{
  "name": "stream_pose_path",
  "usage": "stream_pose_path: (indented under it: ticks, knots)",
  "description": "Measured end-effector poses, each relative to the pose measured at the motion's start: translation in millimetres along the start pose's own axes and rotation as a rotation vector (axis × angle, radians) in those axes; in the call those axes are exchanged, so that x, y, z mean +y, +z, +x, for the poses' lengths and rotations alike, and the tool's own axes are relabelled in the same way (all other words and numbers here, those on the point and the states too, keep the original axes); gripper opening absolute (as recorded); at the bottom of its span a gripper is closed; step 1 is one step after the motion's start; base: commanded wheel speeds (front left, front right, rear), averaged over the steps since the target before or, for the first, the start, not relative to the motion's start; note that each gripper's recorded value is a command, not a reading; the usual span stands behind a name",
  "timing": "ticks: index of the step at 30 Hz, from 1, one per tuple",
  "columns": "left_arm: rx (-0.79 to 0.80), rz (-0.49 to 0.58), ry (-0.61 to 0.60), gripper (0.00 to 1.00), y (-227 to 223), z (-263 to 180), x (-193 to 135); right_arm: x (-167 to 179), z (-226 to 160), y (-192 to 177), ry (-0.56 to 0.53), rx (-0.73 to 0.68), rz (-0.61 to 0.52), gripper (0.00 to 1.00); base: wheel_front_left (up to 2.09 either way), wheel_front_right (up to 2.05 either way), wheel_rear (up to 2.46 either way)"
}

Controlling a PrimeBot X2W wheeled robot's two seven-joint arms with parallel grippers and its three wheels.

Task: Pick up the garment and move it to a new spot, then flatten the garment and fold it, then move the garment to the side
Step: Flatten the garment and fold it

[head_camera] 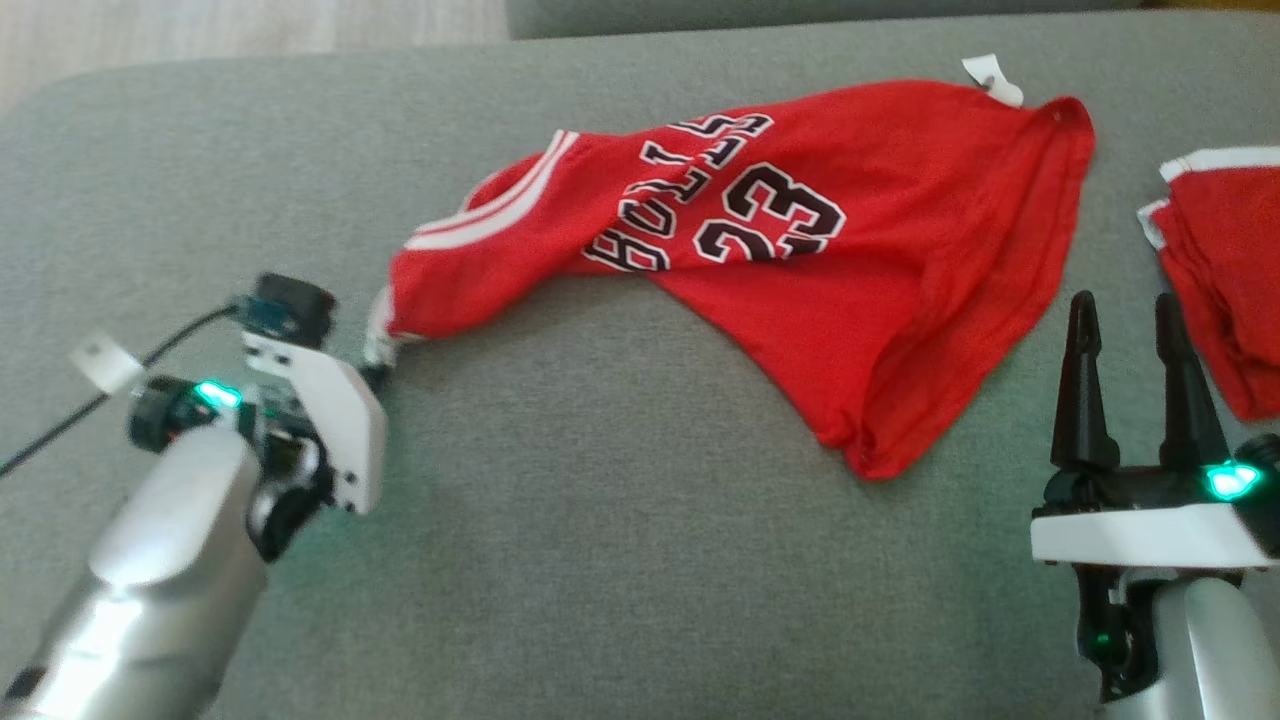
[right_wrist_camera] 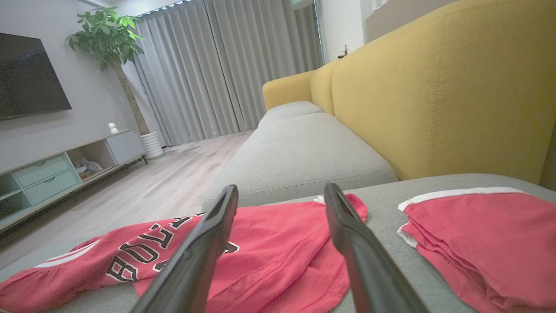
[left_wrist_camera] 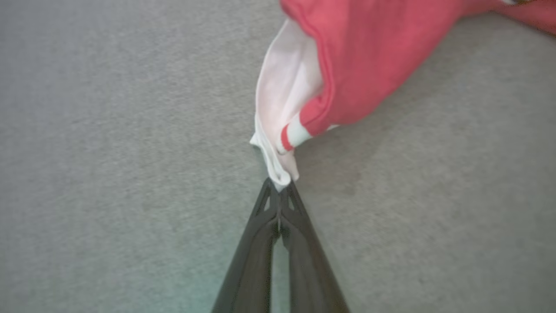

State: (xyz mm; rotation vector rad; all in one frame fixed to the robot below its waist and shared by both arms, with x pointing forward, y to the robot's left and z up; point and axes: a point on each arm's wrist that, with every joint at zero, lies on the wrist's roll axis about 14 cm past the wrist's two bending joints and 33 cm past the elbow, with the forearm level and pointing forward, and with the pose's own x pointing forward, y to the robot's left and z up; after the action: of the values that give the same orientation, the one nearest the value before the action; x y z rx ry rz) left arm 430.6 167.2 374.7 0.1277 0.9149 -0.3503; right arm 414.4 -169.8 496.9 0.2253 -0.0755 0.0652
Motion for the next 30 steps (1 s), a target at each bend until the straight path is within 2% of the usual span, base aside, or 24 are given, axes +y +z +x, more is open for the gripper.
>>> stream_pose_path:
  ticks: [4,5,6,7,13,19,25,30]
  knots:
    - [-0.047,0.028,-0.072,0.0,0.3,-17.0,-20.6,7.9,-0.6,1.6,0.022,-0.003,0.004,1.0,0.0,0.0,0.0]
    - [-0.09,0.037,-0.067,0.33,6.4,-22.8,-18.8,9.9,-1.3,1.5,0.027,-0.003,0.005,1.0,0.0,0.0,0.0]
    - [-0.137,0.046,-0.054,0.89,13.7,-28.9,-14.7,11.7,-2.1,1.4,0.032,-0.002,0.006,1.0,0.0,0.0,0.0]
    - [-0.189,0.047,-0.03,1.0,22.9,-35.8,-8.6,13.6,-2.6,1.2,0.037,0.0,0.008,1.0,0.0,0.0,0.0]
    - [-0.512,0.024,0.083,1.0,68.8,-79.8,3.3,25.9,-3.3,6.7,0.071,-0.014,0.012,1.0,0.0,0.0,0.0]
    - [-0.716,-0.042,0.19,1.0,64.3,-112.3,7.4,33.9,-6.7,8.6,0.095,-0.017,0.011,1.0,0.0,0.0,0.0]
    - [-0.801,-0.13,0.22,1.0,34.2,-113.5,-9.5,38.2,-6.1,11.8,0.108,-0.027,0.009,1.0,0.0,0.0,0.0]
    - [-0.762,-0.064,0.213,1.0,24.2,-99.8,-10.3,40.5,-5.8,7.2,0.118,-0.015,-0.009,1.0,0.0,0.0,0.0]
